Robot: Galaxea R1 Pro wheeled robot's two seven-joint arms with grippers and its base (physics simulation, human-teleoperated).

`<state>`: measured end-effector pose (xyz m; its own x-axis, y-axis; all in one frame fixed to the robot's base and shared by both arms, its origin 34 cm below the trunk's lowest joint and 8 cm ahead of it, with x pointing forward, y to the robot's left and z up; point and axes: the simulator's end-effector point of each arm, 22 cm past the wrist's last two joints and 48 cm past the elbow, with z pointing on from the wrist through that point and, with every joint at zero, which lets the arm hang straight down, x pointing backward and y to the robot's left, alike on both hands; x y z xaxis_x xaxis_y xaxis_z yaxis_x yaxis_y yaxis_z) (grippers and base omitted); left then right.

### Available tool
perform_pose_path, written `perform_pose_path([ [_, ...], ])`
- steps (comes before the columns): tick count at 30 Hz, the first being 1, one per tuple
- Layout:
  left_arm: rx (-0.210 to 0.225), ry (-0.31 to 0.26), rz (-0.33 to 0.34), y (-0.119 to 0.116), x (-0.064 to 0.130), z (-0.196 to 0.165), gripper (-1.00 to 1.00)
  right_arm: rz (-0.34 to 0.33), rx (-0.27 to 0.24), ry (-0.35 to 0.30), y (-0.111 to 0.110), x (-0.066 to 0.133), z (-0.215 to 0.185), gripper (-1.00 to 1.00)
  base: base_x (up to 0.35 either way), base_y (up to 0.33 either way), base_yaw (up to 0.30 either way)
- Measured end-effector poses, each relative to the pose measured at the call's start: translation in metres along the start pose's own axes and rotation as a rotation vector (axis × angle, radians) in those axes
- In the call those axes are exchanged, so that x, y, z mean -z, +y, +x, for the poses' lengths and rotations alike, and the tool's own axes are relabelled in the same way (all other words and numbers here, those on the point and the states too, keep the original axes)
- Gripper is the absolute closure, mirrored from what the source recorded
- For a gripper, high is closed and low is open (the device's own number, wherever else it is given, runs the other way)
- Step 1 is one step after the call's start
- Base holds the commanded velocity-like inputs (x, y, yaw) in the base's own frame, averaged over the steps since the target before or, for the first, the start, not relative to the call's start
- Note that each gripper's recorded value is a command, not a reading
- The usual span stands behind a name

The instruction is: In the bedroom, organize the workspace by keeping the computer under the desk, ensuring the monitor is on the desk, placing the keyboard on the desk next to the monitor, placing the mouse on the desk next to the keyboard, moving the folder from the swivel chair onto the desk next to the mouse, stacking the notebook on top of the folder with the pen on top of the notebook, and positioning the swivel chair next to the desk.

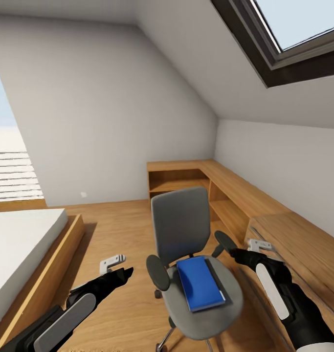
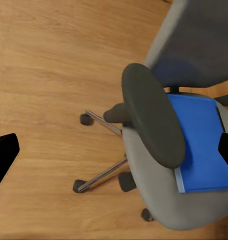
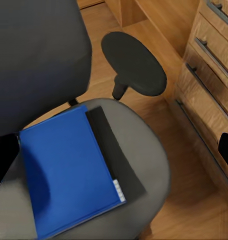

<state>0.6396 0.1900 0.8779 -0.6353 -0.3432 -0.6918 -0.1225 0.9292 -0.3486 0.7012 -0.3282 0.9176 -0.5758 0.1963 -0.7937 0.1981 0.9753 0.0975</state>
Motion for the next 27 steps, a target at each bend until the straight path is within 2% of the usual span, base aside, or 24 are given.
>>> perform_pose_path([
  [21, -0.002, 0.0, -0.001, 0.0001, 0.0, 0.0002, -1.0, 0.0, 0.0, 0.0, 0.0, -0.0001, 0.0002, -1.0, 0.0, 0.0, 0.275],
  [27, -0.001, 0.001, -0.001, -0.0001, -0.0001, 0.0004, -1.0, 0.0, 0.001, 0.002, 0.0, -0.0001, 0.0007, -1.0, 0.0, 0.0, 0.043],
])
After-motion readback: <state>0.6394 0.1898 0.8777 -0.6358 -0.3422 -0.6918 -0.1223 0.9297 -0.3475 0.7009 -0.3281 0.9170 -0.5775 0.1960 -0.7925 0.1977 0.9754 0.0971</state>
